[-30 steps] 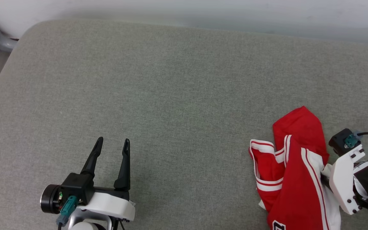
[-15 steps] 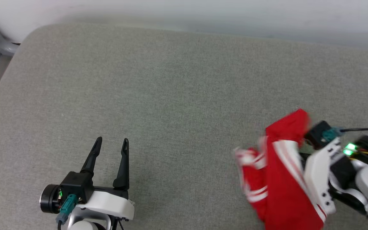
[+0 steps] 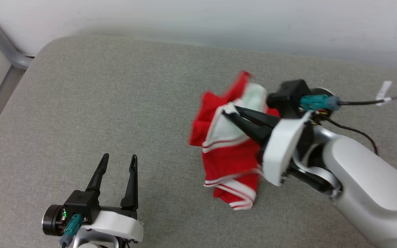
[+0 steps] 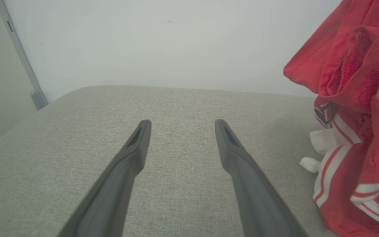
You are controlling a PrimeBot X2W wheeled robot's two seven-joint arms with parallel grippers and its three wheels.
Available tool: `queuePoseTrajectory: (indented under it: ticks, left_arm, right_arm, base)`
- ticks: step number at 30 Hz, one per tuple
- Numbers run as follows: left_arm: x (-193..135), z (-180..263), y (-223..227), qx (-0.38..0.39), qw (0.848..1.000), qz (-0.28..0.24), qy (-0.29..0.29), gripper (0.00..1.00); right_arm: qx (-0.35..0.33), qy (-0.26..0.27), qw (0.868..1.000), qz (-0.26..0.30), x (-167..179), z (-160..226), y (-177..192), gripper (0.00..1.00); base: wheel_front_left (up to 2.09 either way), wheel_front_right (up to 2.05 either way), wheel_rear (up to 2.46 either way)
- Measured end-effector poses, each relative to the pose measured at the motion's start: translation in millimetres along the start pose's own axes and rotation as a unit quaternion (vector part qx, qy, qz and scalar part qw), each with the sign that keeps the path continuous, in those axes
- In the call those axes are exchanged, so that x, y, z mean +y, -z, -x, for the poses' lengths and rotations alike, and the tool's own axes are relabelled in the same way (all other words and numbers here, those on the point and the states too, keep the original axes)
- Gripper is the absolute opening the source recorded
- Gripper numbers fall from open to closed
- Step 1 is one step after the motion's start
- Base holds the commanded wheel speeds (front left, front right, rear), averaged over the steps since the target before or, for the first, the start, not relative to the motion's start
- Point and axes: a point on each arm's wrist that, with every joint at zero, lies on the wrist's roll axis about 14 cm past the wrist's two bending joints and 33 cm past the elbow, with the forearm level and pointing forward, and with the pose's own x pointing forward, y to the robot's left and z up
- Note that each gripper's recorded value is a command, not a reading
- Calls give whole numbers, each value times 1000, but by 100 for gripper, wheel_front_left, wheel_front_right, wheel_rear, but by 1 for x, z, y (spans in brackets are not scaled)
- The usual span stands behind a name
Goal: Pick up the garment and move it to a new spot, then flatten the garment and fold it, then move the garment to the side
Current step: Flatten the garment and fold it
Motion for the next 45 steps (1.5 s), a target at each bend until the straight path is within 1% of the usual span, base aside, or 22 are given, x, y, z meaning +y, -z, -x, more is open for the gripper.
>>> queuePoseTrajectory:
  ticks: [2,6,9,13,14,17,19,22,27,28,29,33,36,40,43,45]
  left_arm:
    - [2,1,0,0,1000,-1,-3,100]
    - [4,1,1,2,1000,-1,-6,100]
    - [3,1,2,4,1000,-1,-5,100]
    - [-1,0,3,5,1000,0,0,100]
    - [-5,0,4,6,1000,2,6,100]
    - [-9,1,5,7,1000,4,11,100]
    - [-11,4,7,10,1000,5,12,100]
    - [-15,7,8,12,1000,7,16,100]
    - [-22,7,9,13,1000,9,27,100]
    - [-22,7,9,13,1000,9,27,100]
    - [-26,7,10,14,999,10,33,100]
    - [-30,4,9,13,999,10,40,100]
    - [-33,3,10,13,999,10,45,100]
    - [-38,1,11,14,998,11,53,100]
    - [-39,0,12,16,998,11,55,100]
    - [-40,-1,13,17,998,10,57,100]
  right_arm:
    - [-30,-12,999,-4,9,-10,-16,0]
    - [-69,-9,997,-13,10,-23,-33,0]
    - [-76,9,997,-14,1,-26,-32,0]
    - [-49,56,997,1,-30,-18,-11,0]
    - [-29,94,995,3,-55,-2,7,0]
    - [-6,135,991,1,-78,24,32,0]
    - [14,156,988,-4,-88,44,51,0]
    - [29,193,981,-13,-103,78,70,0]
    - [62,257,963,-43,-120,141,107,0]
    - [62,257,963,-43,-120,141,107,0]
    - [70,283,954,-66,-122,165,122,0]
    - [89,328,935,-96,-122,209,152,0]
    - [111,361,918,-120,-118,241,177,0]
    - [149,407,890,-142,-114,286,209,0]
    - [172,436,867,-169,-107,312,233,0]
    - [186,448,856,-177,-104,323,243,0]
  base:
    - [0,0,0]
    - [0,0,0]
    - [0,0,0]
    - [0,0,0]
    - [0,0,0]
    - [0,0,0]
    - [0,0,0]
    - [0,0,0]
    - [0,0,0]
    - [0,0,0]
    - [0,0,0]
    - [0,0,0]
    - [0,0,0]
    - [0,0,0]
    - [0,0,0]
    - [0,0,0]
